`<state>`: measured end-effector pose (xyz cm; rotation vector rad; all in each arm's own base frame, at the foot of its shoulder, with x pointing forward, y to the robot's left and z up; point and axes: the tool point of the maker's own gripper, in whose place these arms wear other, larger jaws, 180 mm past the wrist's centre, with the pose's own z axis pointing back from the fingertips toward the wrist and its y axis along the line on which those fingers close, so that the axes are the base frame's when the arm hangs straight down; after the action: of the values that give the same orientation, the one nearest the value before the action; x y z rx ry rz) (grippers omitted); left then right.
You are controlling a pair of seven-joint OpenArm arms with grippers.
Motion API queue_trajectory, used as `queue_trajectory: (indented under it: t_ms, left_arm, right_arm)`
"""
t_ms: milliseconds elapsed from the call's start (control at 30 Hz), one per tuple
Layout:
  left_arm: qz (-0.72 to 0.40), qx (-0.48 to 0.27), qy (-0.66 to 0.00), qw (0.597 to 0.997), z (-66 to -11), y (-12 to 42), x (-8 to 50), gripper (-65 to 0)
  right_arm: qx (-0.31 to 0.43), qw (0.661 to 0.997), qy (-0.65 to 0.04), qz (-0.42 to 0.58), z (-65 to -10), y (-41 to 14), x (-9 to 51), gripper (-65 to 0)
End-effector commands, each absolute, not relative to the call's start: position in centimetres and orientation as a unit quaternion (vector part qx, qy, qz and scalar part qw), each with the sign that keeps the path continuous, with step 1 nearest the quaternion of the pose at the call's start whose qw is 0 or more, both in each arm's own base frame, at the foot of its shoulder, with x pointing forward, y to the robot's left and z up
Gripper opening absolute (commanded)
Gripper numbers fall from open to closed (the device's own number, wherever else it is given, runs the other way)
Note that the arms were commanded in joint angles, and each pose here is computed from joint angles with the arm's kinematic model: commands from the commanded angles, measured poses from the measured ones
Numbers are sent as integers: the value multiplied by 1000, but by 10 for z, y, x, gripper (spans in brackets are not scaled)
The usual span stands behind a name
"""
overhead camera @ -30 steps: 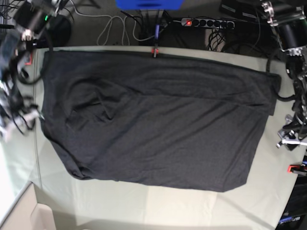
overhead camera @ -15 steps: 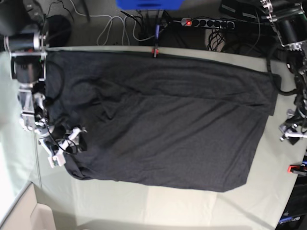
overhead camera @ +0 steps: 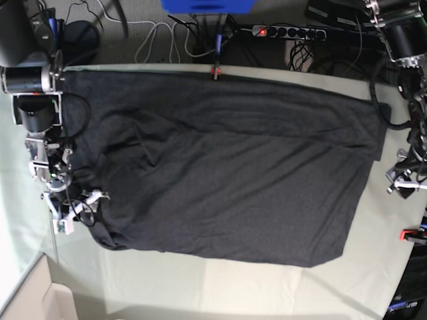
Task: Layout the t-shirt on the table in an organized manner, then fold the t-shirt properly
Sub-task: 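Release the shirt and move both grippers to the shirt's sides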
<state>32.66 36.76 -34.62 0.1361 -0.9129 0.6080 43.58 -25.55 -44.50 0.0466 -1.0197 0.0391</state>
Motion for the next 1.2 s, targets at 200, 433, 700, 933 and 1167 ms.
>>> queue_trajectory:
  t_ms: [200, 433, 700, 933, 1167]
  left_arm:
    - [285, 76, -453, 841, -331, 377, 333, -231]
    - [286, 74, -453, 841, -332, 376, 333, -231]
    - [287, 72, -451, 842, -333, 375, 333, -231]
    - [286, 72, -450, 843, -333, 375, 333, -231]
    - [286, 71, -450, 843, -333, 375, 333, -231]
  right_arm:
    - [18, 857, -515, 16, -426, -260, 450, -290]
    - [17, 859, -512, 16, -430, -260, 446, -291]
    - [-26, 861, -507, -4, -432, -278, 445, -290]
    - [-60, 863, -501, -19, -439, -291, 436, -290]
    - [-99, 860, -500, -36, -436, -308, 434, -290]
